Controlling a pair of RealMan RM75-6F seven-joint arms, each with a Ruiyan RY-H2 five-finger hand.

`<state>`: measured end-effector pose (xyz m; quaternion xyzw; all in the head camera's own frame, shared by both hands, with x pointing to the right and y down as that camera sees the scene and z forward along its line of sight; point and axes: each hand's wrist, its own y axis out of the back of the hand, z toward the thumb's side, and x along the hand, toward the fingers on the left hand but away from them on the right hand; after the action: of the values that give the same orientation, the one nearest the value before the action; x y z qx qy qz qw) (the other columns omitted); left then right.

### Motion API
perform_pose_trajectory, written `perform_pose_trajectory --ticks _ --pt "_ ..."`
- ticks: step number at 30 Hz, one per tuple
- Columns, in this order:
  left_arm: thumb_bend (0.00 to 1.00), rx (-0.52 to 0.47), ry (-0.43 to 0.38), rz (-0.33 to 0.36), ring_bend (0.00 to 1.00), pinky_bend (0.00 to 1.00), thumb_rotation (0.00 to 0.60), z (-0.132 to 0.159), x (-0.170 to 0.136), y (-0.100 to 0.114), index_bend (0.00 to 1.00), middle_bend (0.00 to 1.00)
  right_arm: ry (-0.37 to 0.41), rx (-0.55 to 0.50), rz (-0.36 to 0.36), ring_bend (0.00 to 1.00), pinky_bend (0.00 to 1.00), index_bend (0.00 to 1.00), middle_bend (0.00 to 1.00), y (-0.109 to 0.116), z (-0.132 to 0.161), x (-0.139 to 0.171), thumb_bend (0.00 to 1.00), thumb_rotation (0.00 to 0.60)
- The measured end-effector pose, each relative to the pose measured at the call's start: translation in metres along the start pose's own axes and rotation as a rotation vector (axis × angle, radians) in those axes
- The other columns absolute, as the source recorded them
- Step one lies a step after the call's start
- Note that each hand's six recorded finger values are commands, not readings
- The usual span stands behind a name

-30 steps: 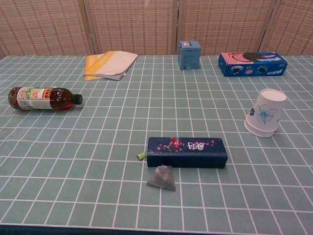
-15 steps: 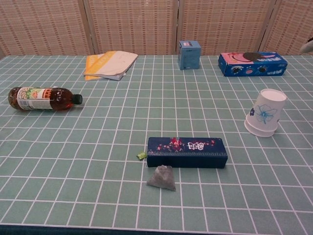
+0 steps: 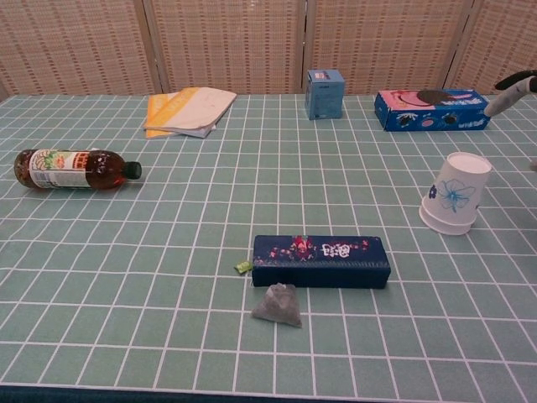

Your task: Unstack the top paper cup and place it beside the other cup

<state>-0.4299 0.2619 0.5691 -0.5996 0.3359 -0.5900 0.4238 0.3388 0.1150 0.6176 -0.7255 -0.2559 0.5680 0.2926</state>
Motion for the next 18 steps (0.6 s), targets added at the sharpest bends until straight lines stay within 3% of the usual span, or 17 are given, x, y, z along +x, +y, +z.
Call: perform_pose_trajectory --ticks 18 --pt "0.49 -0.010 0.001 0.004 0.00 0.00 0.600 -0.001 -0.001 0.002 0.00 0.00 -0.008 0.000 0.043 0.00 0.00 0.19 0.00 -0.013 0.006 -0.019 0.24 0.600"
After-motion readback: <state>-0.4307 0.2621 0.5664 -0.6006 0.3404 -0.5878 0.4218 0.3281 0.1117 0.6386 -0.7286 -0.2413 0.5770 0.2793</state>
